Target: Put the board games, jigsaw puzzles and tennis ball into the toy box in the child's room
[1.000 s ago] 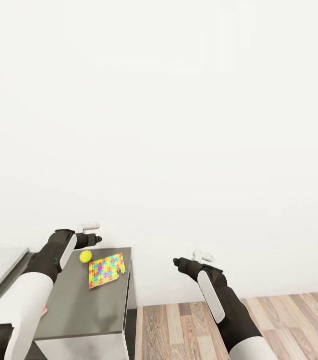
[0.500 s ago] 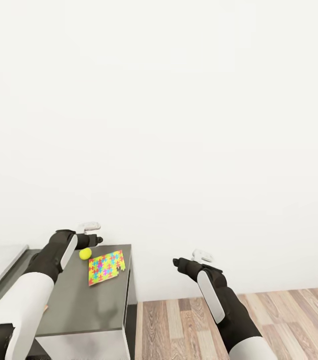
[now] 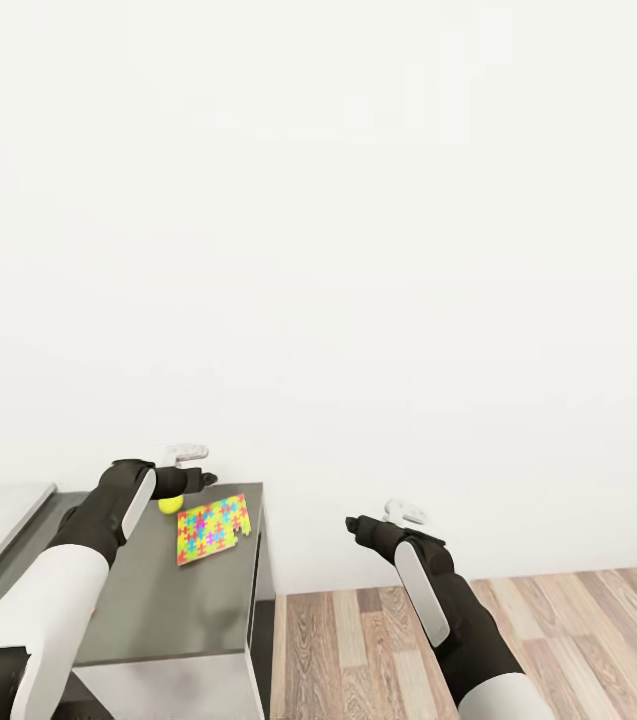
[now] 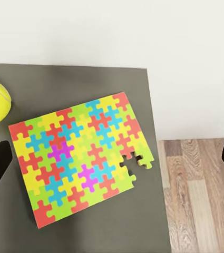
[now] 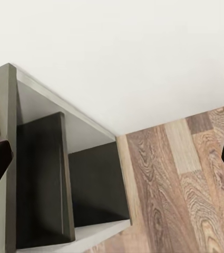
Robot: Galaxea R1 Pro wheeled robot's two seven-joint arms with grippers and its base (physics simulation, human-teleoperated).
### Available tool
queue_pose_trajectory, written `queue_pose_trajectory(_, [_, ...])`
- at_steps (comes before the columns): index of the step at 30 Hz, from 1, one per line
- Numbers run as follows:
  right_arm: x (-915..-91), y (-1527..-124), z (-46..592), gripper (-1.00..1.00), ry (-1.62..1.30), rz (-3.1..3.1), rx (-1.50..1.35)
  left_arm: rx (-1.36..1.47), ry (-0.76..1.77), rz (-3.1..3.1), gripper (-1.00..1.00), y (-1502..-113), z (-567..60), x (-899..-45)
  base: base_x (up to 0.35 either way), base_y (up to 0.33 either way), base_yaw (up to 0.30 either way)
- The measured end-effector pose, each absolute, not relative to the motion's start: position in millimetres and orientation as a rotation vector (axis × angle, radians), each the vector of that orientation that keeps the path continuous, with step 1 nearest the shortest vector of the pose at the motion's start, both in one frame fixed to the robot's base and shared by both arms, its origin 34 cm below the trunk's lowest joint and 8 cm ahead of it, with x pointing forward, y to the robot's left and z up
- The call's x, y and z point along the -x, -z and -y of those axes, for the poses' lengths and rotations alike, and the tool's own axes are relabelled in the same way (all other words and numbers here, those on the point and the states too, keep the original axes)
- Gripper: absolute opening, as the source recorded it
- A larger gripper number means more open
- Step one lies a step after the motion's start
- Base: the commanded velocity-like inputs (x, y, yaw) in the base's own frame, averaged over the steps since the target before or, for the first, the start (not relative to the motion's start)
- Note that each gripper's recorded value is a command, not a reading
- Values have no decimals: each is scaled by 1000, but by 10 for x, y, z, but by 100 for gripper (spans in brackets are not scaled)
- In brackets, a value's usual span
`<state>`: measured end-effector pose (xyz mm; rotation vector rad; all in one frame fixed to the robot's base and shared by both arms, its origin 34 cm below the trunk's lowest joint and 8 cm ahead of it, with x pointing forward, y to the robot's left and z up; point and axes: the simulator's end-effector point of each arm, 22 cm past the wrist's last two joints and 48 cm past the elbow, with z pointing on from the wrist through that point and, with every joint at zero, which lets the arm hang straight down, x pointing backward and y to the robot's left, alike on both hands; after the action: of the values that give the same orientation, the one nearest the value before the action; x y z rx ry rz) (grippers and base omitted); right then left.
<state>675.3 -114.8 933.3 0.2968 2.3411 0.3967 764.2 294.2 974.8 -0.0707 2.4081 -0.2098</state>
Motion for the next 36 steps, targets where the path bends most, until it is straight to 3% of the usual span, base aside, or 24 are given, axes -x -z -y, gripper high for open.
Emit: queue_pose_trajectory(36, [-6714, -9031, 1096, 100, -434, -2387, -293, 73, 209, -2457, 100, -9378, -2945, -7627, 0, 0, 0])
